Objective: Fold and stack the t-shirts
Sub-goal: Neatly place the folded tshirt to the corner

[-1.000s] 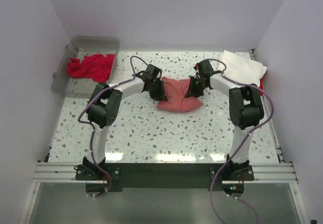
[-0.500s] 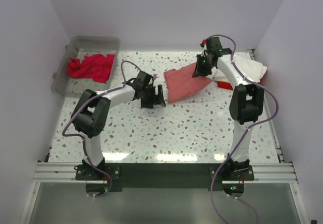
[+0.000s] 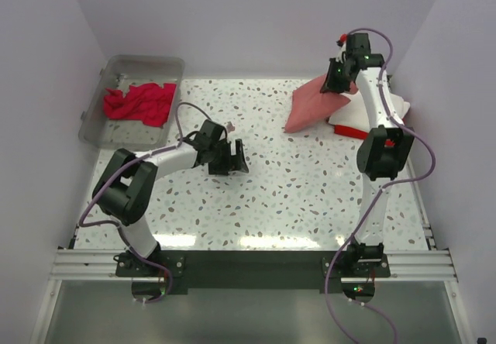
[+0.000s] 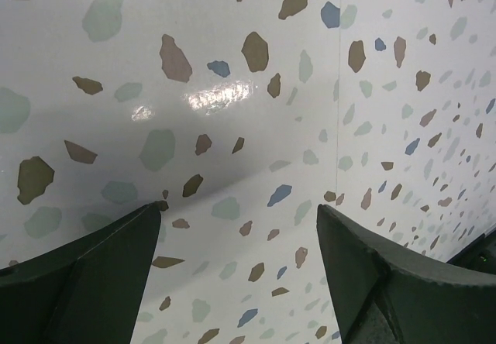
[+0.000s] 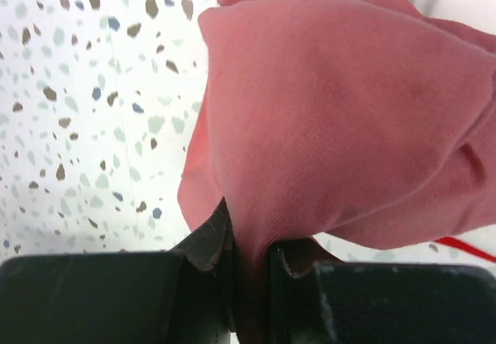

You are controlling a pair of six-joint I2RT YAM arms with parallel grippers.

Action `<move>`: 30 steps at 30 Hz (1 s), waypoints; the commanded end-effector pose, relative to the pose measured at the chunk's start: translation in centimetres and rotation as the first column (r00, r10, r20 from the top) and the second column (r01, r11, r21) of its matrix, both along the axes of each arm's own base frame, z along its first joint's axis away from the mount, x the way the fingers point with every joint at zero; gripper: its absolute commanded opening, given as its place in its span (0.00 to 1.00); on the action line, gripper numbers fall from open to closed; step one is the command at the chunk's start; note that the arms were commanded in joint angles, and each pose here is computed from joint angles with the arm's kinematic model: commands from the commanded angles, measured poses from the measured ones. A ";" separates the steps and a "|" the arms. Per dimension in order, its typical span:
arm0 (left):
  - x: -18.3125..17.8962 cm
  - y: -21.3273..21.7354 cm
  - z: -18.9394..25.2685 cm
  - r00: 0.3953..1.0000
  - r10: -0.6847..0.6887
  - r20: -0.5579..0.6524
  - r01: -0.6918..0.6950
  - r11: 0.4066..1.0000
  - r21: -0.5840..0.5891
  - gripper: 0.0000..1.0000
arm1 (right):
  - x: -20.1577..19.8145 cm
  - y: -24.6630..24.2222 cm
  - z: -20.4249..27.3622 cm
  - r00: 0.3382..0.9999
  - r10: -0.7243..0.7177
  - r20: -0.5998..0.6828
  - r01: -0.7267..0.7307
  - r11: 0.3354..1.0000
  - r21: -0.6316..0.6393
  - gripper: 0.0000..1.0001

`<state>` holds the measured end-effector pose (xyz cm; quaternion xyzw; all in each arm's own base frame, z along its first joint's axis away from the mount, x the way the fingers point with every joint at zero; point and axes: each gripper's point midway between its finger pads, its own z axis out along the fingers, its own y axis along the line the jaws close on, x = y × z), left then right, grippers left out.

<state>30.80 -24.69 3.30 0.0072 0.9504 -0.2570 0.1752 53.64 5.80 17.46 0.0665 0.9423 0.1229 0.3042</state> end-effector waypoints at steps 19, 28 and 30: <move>-5.1 3.9 -4.5 0.983 0.066 -0.172 -0.041 0.989 0.145 0.88 | 4.3 -11.5 7.6 0.955 -0.165 0.248 0.146 0.985 0.092 0.00; -5.4 4.1 -4.6 0.980 0.072 -0.184 -0.044 0.987 0.156 0.88 | 4.3 -14.3 7.6 0.946 -0.195 0.259 0.172 0.979 0.111 0.00; -5.4 4.1 -4.5 0.980 0.071 -0.185 -0.043 0.987 0.155 0.88 | 4.2 -14.5 7.6 0.947 -0.190 0.260 0.168 0.980 0.104 0.00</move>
